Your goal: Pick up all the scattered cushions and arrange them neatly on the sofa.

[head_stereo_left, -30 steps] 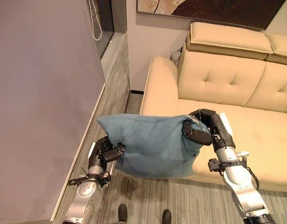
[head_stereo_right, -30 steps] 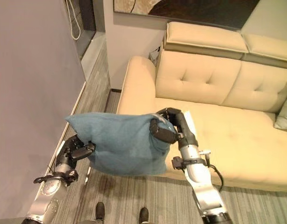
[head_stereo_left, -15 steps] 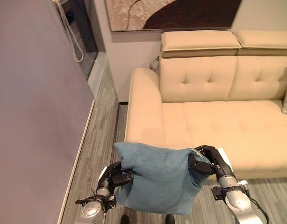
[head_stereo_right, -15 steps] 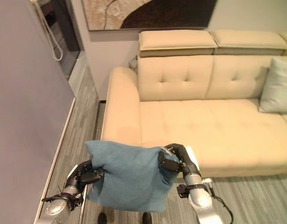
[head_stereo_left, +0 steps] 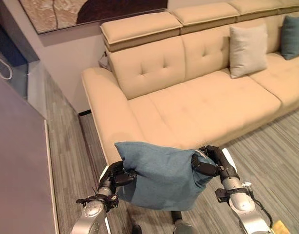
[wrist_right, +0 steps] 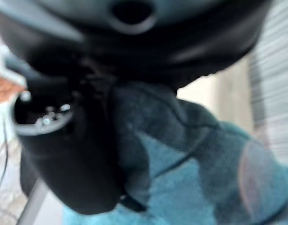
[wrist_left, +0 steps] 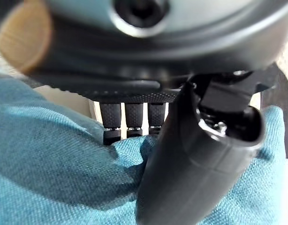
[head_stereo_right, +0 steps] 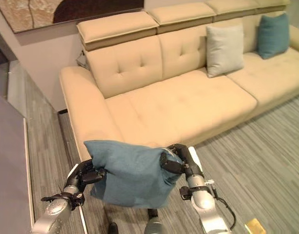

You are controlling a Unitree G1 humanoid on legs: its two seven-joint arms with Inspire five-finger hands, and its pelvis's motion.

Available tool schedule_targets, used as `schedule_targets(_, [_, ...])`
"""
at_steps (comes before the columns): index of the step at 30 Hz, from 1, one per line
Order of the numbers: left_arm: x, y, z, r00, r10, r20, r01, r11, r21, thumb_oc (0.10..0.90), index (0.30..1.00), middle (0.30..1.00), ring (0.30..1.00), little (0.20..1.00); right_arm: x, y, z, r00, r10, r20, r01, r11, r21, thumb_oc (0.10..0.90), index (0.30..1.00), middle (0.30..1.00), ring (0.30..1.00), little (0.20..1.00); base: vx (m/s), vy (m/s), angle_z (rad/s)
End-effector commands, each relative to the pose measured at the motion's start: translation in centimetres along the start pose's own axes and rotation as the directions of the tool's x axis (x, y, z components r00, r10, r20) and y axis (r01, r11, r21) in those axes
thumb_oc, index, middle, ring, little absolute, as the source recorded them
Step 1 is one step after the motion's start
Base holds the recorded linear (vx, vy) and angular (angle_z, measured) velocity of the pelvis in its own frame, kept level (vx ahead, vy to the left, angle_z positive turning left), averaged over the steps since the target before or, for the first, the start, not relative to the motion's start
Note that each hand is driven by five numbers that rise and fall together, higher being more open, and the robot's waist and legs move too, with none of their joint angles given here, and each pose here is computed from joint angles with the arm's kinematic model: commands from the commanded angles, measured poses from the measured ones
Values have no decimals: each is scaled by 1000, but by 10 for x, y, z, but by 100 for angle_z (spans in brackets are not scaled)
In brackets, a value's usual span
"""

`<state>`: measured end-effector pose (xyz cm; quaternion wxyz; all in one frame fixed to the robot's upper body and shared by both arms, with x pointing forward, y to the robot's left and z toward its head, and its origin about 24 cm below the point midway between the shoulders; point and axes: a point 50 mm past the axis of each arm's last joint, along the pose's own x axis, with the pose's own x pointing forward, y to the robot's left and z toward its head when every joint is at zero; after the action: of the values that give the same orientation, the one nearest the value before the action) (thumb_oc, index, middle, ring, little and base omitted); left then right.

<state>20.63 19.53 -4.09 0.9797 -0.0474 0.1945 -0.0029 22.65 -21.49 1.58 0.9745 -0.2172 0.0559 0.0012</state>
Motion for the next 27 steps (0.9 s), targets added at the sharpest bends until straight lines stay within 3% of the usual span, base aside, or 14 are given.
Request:
schedule_targets(1, [6, -28, 55, 944, -129, 304, 144, 989, -26, 400, 300, 300, 300, 300, 21, -7, 66, 943, -14, 333, 5, 1000, 30, 400, 300, 300, 300, 300, -67, -137, -97])
schedule_targets(11, [7, -50, 49, 942, -182, 284, 207, 976, -62, 400, 300, 300, 300, 300, 17, -23, 60, 949, -36, 312, 57, 997, -58, 400, 300, 300, 300, 300, 34, -231, -15])
schedule_targets(27, [5, -37, 47, 952, -150, 267, 163, 986, -31, 400, 300, 300, 300, 300, 22, -13, 64, 948, -6, 319, 23, 998, -50, 400, 300, 300, 300, 300, 155, -13, -38])
